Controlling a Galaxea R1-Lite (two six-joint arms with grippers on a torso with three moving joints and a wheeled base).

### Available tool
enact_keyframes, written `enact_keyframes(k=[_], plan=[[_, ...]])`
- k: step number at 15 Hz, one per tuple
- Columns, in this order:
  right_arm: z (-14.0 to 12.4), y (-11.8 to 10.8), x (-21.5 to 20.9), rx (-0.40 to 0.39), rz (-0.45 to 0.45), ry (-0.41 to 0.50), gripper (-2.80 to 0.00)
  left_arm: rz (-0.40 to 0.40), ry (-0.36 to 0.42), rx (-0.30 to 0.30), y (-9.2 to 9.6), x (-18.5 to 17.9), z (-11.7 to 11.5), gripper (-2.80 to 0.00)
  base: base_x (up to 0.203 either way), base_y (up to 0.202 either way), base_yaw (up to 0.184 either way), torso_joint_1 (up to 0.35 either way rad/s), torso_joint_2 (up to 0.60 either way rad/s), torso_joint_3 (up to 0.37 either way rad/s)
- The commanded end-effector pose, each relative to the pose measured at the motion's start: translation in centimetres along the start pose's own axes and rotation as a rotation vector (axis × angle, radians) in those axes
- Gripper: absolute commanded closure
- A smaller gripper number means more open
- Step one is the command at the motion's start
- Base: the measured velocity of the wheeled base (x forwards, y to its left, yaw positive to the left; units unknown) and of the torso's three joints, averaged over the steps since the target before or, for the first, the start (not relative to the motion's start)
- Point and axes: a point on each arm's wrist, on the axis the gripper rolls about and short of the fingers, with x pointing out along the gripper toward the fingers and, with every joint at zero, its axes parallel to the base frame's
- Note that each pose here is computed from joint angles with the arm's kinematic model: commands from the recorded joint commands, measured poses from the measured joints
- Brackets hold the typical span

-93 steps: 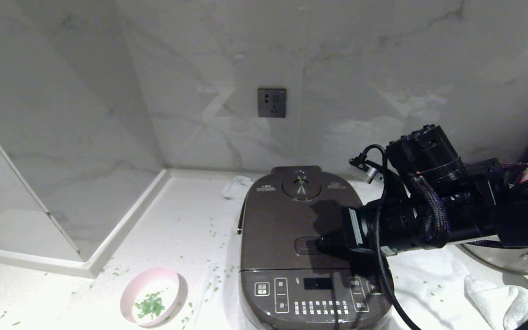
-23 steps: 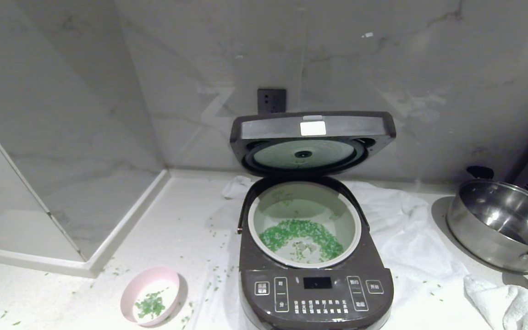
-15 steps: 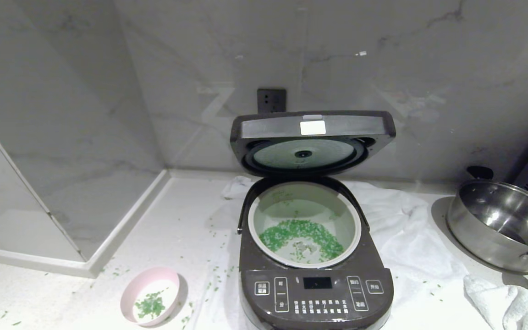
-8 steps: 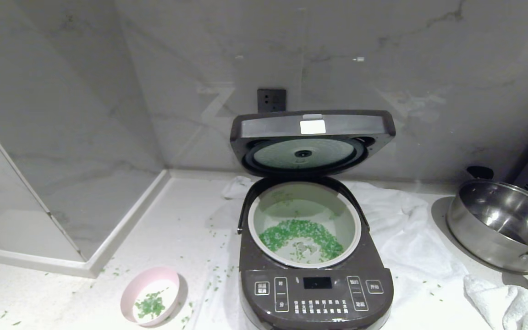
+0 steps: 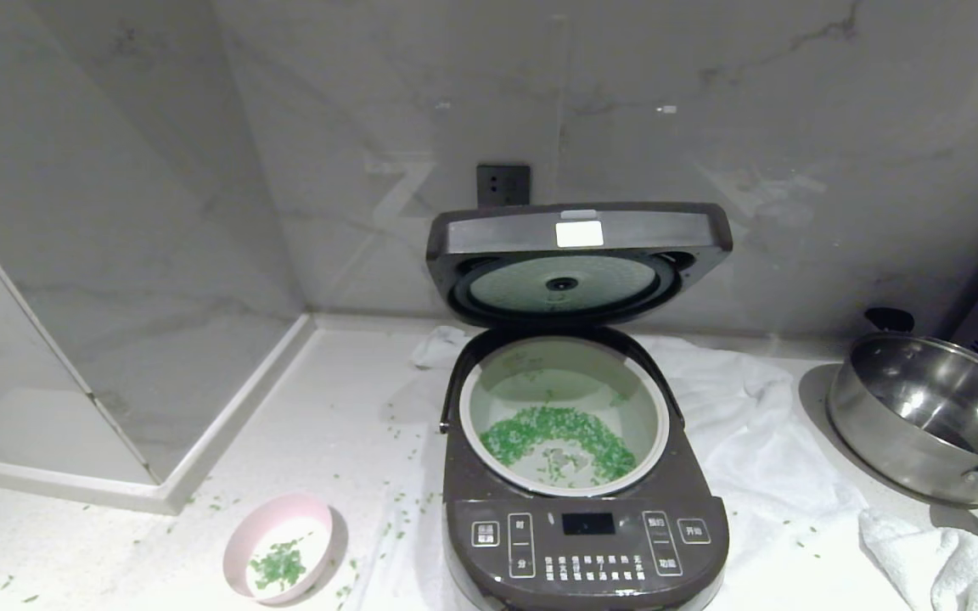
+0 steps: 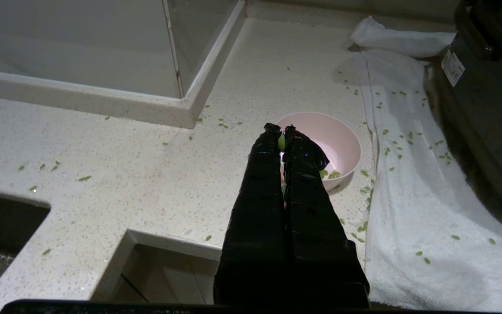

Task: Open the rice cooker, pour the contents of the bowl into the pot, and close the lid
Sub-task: Turn on the tap

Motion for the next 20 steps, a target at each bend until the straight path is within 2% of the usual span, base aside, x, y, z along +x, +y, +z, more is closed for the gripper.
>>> enact_keyframes(k=[1, 6, 20], plan=[[-0.01, 0.0, 0.0, 0.001, 0.0, 0.0, 0.0, 0.002, -0.001, -0.001, 0.0, -0.01, -0.02, 0.0, 0.0, 0.0, 0.0, 0.0, 0.0, 0.0], [-0.01, -0.03, 0.01, 0.024, -0.009, -0.003, 0.0, -0.002, -0.001, 0.0, 0.01, -0.01, -0.02, 0.0, 0.0, 0.0, 0.0, 0.0, 0.0, 0.0], [0.01, -0.03, 0.02, 0.024, -0.009, -0.007, 0.0, -0.001, 0.0, 0.0, 0.0, 0.0, -0.01, 0.0, 0.0, 0.0, 0.0, 0.0, 0.0, 0.0]])
